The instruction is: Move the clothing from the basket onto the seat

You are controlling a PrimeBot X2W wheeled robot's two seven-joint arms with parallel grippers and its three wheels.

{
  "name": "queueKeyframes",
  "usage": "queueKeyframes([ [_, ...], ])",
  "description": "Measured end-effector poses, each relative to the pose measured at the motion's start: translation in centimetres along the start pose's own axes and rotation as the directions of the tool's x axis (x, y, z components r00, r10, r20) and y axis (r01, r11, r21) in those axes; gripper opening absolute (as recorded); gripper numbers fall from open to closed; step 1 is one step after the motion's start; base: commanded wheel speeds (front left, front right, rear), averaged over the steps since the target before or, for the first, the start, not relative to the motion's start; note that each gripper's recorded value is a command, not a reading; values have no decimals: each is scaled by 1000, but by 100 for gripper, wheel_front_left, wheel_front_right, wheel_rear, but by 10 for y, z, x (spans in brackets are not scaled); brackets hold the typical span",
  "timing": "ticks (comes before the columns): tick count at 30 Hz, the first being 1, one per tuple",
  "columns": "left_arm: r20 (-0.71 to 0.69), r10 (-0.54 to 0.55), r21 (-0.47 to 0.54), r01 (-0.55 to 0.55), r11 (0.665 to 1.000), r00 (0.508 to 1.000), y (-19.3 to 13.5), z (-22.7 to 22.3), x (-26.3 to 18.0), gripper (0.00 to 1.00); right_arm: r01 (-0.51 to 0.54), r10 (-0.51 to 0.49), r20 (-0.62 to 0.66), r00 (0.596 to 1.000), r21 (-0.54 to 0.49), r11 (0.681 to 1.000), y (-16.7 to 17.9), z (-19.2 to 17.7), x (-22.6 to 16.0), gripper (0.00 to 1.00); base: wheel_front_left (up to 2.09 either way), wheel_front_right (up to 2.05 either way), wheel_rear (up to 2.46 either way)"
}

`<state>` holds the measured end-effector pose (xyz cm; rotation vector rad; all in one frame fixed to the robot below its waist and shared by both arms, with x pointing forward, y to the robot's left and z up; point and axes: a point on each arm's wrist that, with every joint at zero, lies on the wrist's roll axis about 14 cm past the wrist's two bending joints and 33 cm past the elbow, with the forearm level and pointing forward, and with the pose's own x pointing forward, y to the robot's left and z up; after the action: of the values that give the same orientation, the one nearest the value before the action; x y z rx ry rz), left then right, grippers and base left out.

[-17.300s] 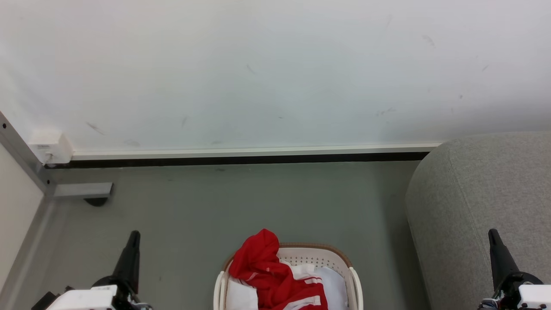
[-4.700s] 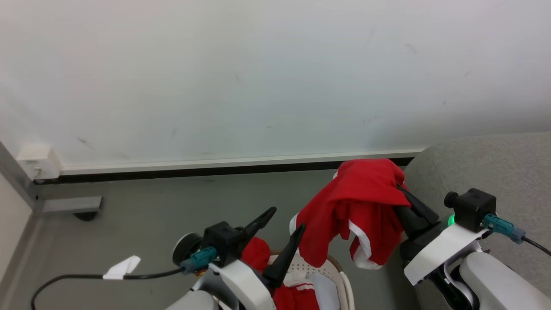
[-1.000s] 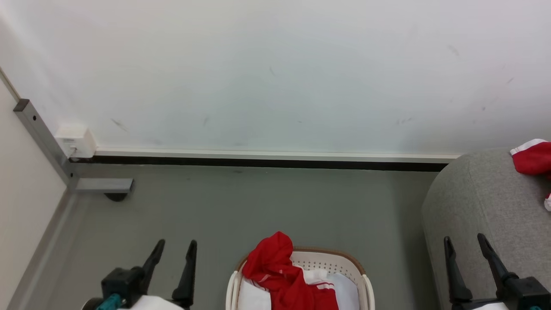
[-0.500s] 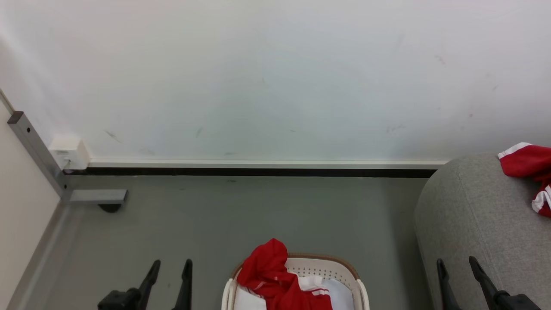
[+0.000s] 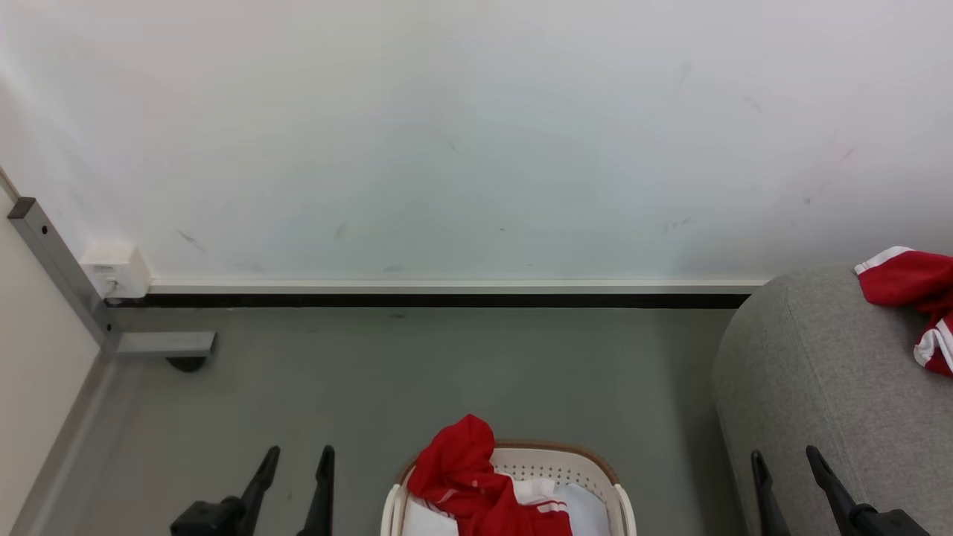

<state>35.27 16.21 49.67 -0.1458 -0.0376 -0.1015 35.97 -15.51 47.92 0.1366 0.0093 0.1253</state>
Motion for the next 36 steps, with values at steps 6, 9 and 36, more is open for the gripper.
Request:
queueKeyframes([
  [6,-4,1,8,-1,1000,1000,2,-2,0,100,-5,5,-2,1000,1,1000,2,-1,1,100,0,0,0],
  [9,-4,3,10,-2,1000,1000,3,-2,0,100,-4,4,-2,1000,1,1000,1,-1,1,100,0,0,0],
  [36,-96,-224,71,231,970,970,-58,-24,46,100,35,-35,12,999,3,999,-14,3,21,100,0,0,0],
])
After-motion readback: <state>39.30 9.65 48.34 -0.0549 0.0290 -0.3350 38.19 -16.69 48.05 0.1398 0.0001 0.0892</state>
